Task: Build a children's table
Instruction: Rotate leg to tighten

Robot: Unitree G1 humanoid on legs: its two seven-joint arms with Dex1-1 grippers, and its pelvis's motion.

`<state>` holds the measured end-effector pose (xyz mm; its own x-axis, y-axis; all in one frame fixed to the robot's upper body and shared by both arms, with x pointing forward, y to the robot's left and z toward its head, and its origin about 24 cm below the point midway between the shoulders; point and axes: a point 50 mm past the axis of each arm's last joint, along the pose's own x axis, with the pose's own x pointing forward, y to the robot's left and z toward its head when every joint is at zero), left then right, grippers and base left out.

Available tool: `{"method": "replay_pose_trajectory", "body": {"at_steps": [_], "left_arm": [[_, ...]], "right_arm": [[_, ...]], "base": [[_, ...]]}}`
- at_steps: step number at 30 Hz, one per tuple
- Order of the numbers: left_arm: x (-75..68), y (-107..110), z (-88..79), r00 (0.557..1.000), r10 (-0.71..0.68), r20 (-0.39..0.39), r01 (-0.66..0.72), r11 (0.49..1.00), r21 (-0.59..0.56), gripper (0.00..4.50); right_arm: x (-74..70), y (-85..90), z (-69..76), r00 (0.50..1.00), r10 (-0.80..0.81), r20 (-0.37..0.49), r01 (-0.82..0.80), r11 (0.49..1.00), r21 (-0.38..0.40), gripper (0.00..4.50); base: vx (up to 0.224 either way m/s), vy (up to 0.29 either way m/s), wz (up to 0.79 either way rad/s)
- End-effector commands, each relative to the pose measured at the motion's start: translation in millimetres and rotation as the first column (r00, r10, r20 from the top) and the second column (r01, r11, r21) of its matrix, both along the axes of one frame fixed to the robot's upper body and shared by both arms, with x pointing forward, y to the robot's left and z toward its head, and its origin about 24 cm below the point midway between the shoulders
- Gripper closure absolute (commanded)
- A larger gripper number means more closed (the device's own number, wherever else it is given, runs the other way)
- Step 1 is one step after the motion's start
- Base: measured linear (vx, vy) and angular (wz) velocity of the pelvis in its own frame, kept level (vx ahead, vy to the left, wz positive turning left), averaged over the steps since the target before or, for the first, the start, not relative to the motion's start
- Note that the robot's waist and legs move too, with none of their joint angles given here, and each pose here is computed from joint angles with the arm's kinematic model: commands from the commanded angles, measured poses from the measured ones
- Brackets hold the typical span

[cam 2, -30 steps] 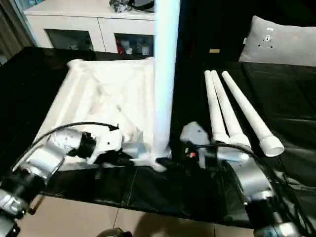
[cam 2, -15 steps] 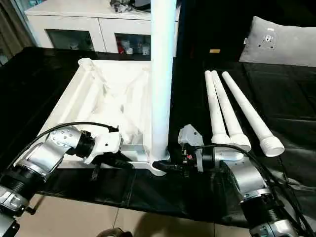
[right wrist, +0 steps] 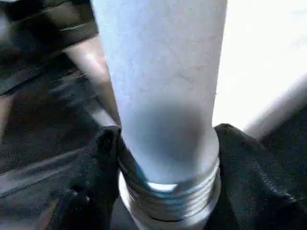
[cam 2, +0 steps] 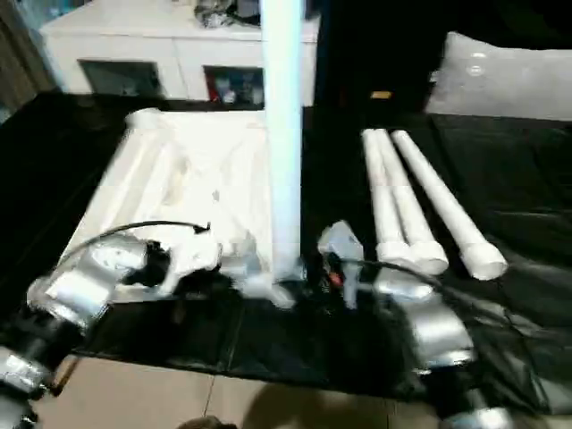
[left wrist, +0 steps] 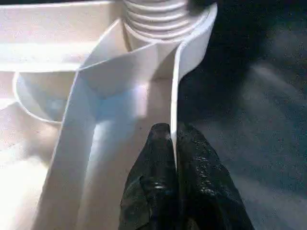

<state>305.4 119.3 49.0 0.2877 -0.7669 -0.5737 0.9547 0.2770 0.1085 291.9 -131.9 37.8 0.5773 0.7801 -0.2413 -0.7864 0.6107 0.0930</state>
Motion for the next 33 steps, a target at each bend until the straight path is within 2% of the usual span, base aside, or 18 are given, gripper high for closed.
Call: {"method": "replay_pose_trajectory", "body": {"at_steps": [1,3,4,5,6,9,11,12,14,16,17,18,23,28,31,33], "left_arm": [[3.0,-26,10.8,0.994,0.093,0.051,-0.086,0.989,-0.117,4.5],[6.5,-37,12.5,0.982,0.176,0.065,-0.165,0.975,-0.148,4.5],[11.4,-47,14.9,0.962,0.256,0.094,-0.238,0.956,-0.169,4.5],[11.4,-47,14.9,0.962,0.256,0.094,-0.238,0.956,-0.169,4.5],[14.9,-55,17.5,0.942,0.313,0.118,-0.289,0.94,-0.183,4.5],[16.3,-66,21.3,0.927,0.352,0.129,-0.324,0.926,-0.196,4.5],[16.0,-67,21.9,0.924,0.357,0.135,-0.331,0.926,-0.184,4.5],[16.1,-66,21.4,0.924,0.356,0.14,-0.331,0.928,-0.174,4.5],[16.4,-62,19.7,0.923,0.355,0.149,-0.333,0.93,-0.154,4.5],[16.7,-59,18.2,0.923,0.355,0.152,-0.335,0.932,-0.142,4.5],[16.8,-57,17.4,0.923,0.353,0.151,-0.334,0.933,-0.136,4.5],[17.0,-55,16.7,0.924,0.35,0.151,-0.333,0.934,-0.131,4.5],[15.4,-45,11.5,0.946,0.289,0.145,-0.278,0.956,-0.088,4.5],[9.2,-35,6.3,0.983,0.149,0.104,-0.143,0.988,-0.06,4.5],[2.5,-25,0.9,0.998,0.029,0.059,-0.028,0.999,-0.017,4.5],[1.2,-23,0.0,0.999,-0.001,0.053,0.001,1.0,-0.003,4.5]], "right_arm": [[2.9,28.3,-9.4,0.998,-0.034,-0.051,0.035,0.999,0.024,1.82],[10.1,39.3,-10.0,0.991,-0.114,-0.07,0.118,0.992,0.053,1.83],[16.7,47.4,-10.8,0.978,-0.19,-0.089,0.196,0.979,0.06,1.83],[16.7,47.4,-10.8,0.978,-0.19,-0.089,0.196,0.979,0.06,1.83],[20.3,51.9,-11.8,0.967,-0.235,-0.097,0.241,0.969,0.051,1.83],[24.6,51.9,-15.2,0.949,-0.301,-0.094,0.303,0.953,0.007,1.83],[25.7,49.5,-16.4,0.94,-0.325,-0.1,0.328,0.945,0.013,1.83],[26.0,46.7,-16.8,0.936,-0.336,-0.107,0.34,0.94,0.022,1.27],[26.2,41.9,-17.3,0.931,-0.351,-0.105,0.355,0.934,0.029,1.07],[25.9,37.7,-16.7,0.93,-0.358,-0.084,0.361,0.932,0.026,1.07],[25.7,35.2,-15.6,0.93,-0.362,-0.071,0.364,0.931,0.029,0.76],[25.3,32.8,-14.3,0.93,-0.362,-0.06,0.364,0.931,0.034,0.68],[16.8,14.1,-1.6,0.964,-0.265,0.027,0.263,0.963,0.064,0.24],[5.9,-9.3,12.8,0.991,-0.077,0.111,0.076,0.997,0.014,0.05],[3.1,-24.0,21.9,0.991,0.024,0.13,-0.019,0.999,-0.035,0.05],[2.7,-27.0,23.8,0.99,0.047,0.13,-0.041,0.998,-0.049,0.05]], "base": [[0.0,0.0,0.0],[0.0,0.0,0.0],[0.0,0.0,0.0],[0.0,0.0,0.0],[0.0,0.0,0.0],[0.0,0.0,0.0],[0.0,0.0,0.0],[0.0,0.0,0.0],[0.0,0.0,0.0],[0.0,0.0,0.0],[0.0,0.0,0.0],[0.0,0.0,0.0],[0.0,0.0,0.0],[0.0,0.0,0.0],[0.0,0.0,0.0],[0.0,0.0,0.0]]}}
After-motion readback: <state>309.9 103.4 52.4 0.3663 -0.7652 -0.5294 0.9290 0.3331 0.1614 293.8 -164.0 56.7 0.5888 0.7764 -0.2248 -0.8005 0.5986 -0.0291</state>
